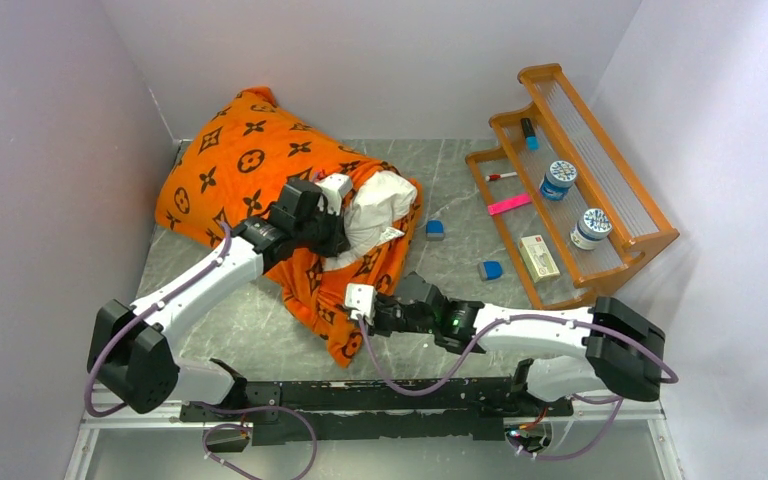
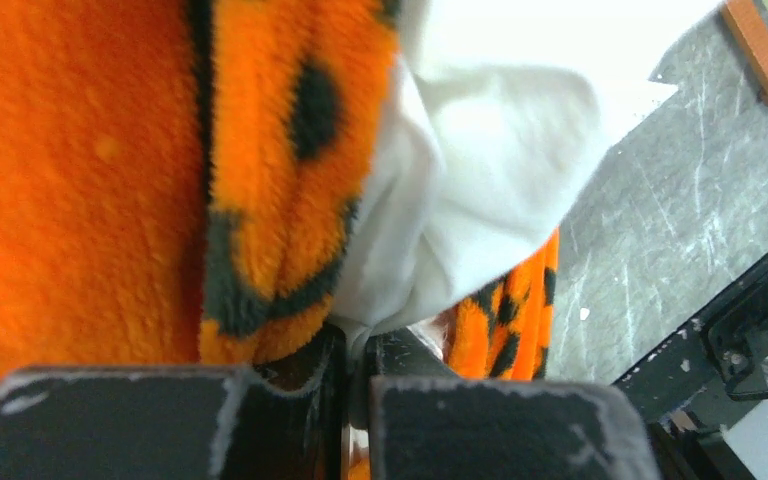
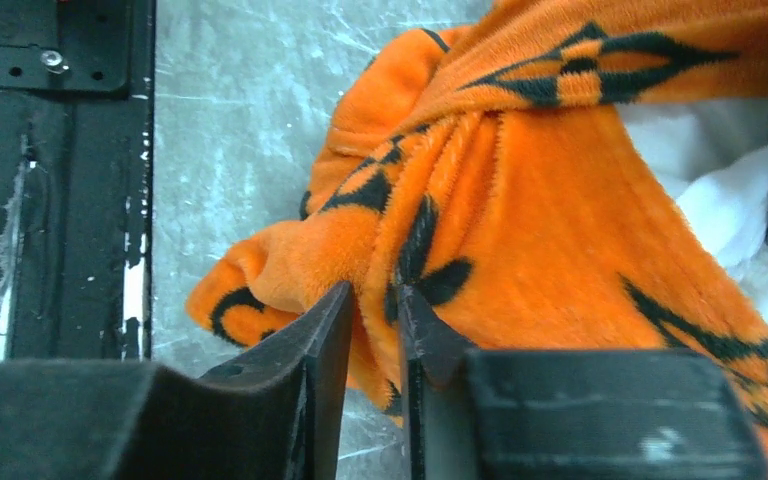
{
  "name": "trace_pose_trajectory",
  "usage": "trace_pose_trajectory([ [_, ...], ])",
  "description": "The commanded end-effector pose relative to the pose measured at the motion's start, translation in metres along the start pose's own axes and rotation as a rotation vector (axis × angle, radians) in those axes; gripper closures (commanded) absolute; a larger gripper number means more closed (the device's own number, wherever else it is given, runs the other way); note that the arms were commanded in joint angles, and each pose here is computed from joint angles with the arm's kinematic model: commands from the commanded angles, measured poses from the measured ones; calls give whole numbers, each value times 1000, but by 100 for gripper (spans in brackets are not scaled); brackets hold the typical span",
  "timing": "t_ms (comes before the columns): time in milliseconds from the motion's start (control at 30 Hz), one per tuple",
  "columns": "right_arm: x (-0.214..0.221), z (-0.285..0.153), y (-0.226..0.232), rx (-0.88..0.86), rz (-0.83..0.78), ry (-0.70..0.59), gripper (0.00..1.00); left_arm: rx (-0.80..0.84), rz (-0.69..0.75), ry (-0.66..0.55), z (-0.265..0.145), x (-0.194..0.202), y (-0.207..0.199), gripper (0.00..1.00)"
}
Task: Remove the pillowcase from the pillow
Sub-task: Remove the pillow from the pillowcase.
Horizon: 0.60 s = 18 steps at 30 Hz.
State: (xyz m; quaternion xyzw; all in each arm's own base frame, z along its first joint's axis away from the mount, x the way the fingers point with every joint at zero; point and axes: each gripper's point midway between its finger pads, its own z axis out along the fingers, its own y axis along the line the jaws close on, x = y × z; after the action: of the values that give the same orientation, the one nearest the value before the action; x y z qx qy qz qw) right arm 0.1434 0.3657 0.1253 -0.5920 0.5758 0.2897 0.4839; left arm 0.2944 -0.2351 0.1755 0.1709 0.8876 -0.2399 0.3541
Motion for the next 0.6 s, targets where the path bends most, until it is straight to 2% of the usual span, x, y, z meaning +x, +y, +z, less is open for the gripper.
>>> trace_pose_trajectory([
  [0, -17, -12, 23, -162, -9, 14, 71, -92, 129, -354, -27, -93, 6, 95],
  [400, -80, -51, -86, 66, -96, -92, 49, -75, 183, -364, -35, -92, -5, 95],
  [567, -85, -50, -122, 98, -142, -69, 43, -65, 188, -367, -36, -93, -7, 95],
])
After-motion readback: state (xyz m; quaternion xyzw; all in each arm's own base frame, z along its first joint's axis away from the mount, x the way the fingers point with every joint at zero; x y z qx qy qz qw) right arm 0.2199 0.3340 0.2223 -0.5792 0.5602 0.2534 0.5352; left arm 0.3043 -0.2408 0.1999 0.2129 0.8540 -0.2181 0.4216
